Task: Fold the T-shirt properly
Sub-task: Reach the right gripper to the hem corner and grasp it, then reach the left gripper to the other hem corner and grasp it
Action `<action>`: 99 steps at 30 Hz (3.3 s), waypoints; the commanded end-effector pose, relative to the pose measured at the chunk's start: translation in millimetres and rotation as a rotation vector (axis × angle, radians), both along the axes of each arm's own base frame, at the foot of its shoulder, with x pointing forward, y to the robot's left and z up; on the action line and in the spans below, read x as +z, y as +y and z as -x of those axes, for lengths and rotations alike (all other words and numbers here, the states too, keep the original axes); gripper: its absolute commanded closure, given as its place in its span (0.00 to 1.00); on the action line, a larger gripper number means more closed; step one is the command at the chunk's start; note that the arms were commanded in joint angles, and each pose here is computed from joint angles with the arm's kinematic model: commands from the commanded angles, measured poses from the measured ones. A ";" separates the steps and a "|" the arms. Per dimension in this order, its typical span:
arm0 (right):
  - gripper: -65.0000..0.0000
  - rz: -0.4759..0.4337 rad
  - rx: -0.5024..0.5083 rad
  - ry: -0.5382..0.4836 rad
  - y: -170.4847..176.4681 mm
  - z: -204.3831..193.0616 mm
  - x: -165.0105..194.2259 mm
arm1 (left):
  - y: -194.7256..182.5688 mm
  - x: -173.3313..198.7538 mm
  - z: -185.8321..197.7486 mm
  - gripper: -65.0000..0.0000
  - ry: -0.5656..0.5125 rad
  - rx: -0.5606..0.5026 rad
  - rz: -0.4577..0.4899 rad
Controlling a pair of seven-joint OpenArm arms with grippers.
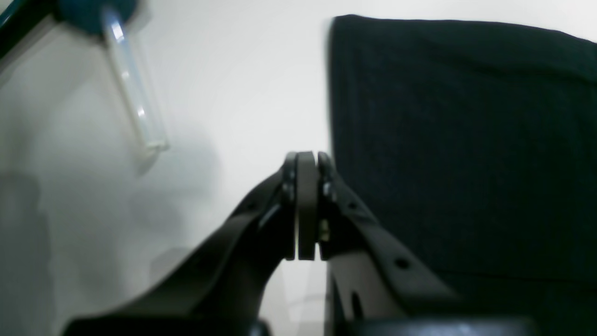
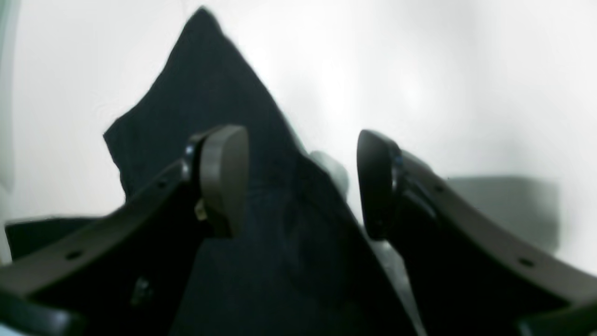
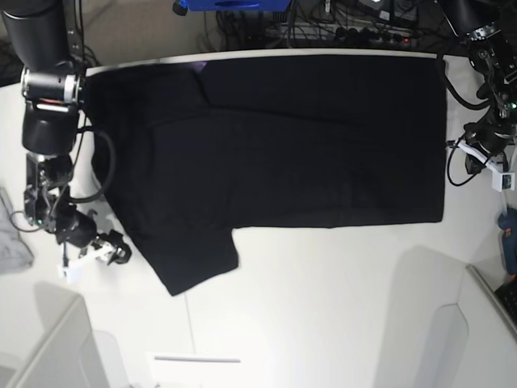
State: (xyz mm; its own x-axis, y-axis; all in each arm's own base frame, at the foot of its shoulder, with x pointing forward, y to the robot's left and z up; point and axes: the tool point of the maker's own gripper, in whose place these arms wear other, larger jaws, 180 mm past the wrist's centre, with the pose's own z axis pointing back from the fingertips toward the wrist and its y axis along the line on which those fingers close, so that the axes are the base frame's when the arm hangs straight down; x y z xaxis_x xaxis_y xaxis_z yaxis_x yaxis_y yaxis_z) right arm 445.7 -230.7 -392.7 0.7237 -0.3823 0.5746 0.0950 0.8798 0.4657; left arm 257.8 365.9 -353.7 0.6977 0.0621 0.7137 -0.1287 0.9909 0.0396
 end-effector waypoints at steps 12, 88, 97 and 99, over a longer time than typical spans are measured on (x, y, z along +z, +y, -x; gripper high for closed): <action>0.45 0.082 -0.007 -0.055 -8.4 -31.2 -4.0 | 7.4 17.2 -8.6 1.00 -0.050 -0.005 -0.027; 1.00 0.075 0.083 -0.052 34.4 -22.6 -26.5 | -16.0 -51.3 -132.5 0.30 0.070 0.018 0.189; 1.00 0.075 0.083 -0.047 34.4 -20.6 -28.6 | -35.5 -65.0 -129.2 0.67 0.109 -0.028 0.188; 1.00 0.074 0.084 -0.048 34.7 -20.6 -28.5 | -40.4 -67.2 -129.4 0.87 0.121 -0.048 0.179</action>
